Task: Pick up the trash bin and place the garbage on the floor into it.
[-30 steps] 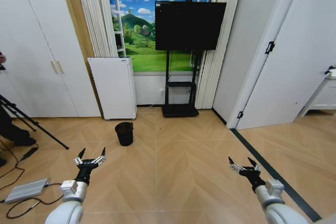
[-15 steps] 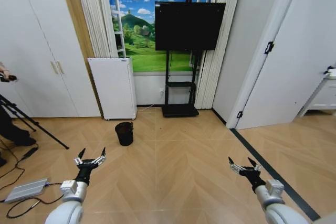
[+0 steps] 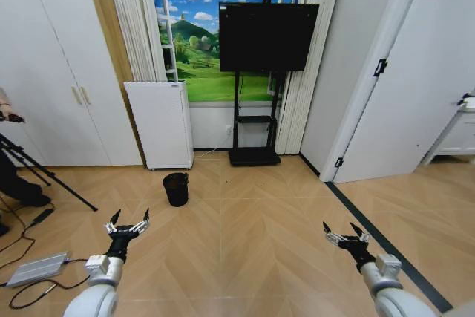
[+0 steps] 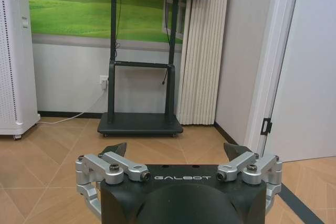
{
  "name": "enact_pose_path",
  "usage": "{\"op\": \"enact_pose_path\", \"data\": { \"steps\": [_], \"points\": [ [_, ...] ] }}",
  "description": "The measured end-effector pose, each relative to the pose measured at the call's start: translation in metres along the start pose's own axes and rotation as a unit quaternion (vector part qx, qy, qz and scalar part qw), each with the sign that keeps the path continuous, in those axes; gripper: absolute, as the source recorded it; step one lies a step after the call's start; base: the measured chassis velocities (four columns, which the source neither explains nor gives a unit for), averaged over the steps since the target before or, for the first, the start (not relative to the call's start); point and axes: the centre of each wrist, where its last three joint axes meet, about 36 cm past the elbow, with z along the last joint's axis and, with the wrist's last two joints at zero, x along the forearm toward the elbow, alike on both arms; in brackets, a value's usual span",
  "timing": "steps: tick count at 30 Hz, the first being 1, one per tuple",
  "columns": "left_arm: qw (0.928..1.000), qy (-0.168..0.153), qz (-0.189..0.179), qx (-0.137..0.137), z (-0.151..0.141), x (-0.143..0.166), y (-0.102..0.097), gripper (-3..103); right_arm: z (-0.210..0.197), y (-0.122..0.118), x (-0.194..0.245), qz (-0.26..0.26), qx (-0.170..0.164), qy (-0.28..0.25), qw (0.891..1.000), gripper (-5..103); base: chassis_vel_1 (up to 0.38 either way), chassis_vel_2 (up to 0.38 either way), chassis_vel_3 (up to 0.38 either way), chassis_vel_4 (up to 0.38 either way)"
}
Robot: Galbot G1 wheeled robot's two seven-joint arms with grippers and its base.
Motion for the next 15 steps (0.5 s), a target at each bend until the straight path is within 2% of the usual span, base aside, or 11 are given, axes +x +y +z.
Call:
{"op": "enact_pose_path", "data": {
  "steps": [15],
  "points": [
    [1.0, 0.0, 0.0, 0.0, 0.0, 0.0, 0.0, 100, 0.0, 0.0, 0.0, 0.0, 0.0, 0.0, 1.0, 100, 0.0, 0.0, 0.0, 0.0]
  ]
}}
